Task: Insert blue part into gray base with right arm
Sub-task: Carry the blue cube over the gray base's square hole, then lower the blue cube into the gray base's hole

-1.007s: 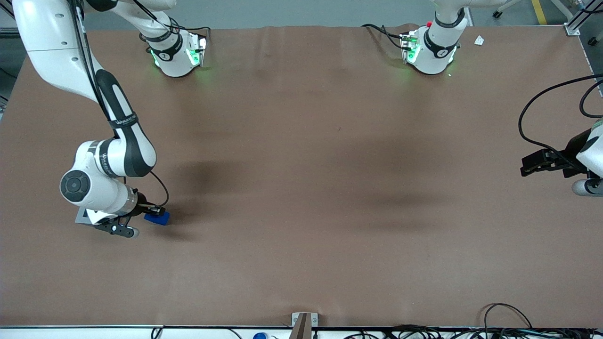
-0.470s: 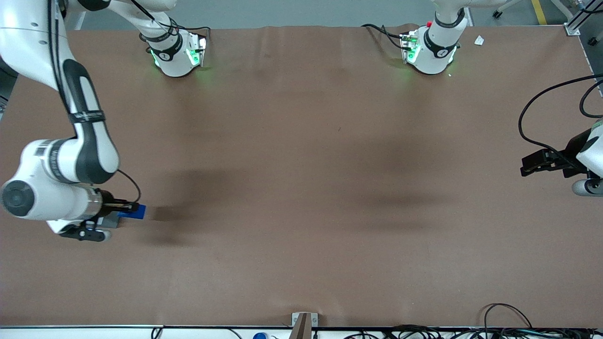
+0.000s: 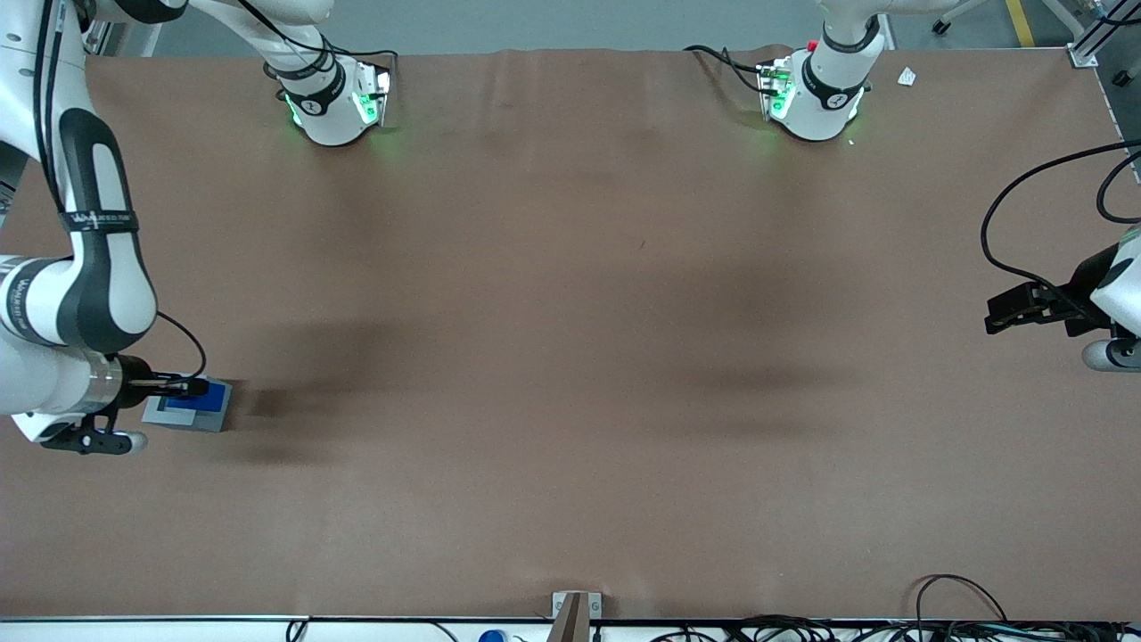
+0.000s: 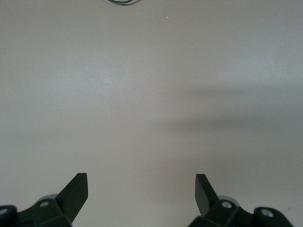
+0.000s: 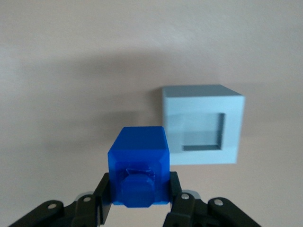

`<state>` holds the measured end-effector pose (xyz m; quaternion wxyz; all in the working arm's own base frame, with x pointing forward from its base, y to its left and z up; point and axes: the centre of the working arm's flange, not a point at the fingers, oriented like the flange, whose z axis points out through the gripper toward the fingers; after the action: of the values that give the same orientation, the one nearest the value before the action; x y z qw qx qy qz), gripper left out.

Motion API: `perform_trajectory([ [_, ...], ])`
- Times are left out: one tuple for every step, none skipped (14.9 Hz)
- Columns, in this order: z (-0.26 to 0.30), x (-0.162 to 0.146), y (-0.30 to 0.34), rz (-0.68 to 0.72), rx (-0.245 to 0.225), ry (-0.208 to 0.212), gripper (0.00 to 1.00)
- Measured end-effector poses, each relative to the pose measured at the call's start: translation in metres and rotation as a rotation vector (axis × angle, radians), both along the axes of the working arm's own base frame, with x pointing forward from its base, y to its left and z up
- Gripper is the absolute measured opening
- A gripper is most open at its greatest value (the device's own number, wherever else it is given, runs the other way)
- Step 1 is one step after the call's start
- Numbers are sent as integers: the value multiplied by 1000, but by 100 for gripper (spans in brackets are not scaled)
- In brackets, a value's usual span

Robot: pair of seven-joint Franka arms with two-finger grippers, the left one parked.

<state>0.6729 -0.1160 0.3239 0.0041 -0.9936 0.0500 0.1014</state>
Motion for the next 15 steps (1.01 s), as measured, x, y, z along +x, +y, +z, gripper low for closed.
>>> perform_trajectory([
  [-2,-2,-10,13,-1,7,51],
  [-3,-4,-16,25,1,10,51],
  [-4,-5,-21,30,0,13,51],
  [-5,-6,-26,34,-9,16,51],
  [-5,-7,-30,36,-18,19,51],
  [-6,-7,-32,38,-26,23,51],
  [-7,-8,-34,38,-28,26,51],
  [-8,-9,-36,38,-30,28,51],
  [-8,-10,-38,40,-35,31,51],
  [-9,-10,-41,43,-41,33,51],
  [-9,-11,-43,45,-44,34,51],
  [-9,-11,-45,45,-44,34,51],
  [-9,-11,-47,44,-45,33,51],
  [-9,-11,-49,43,-45,29,51],
  [-9,-10,-50,42,-47,22,51],
])
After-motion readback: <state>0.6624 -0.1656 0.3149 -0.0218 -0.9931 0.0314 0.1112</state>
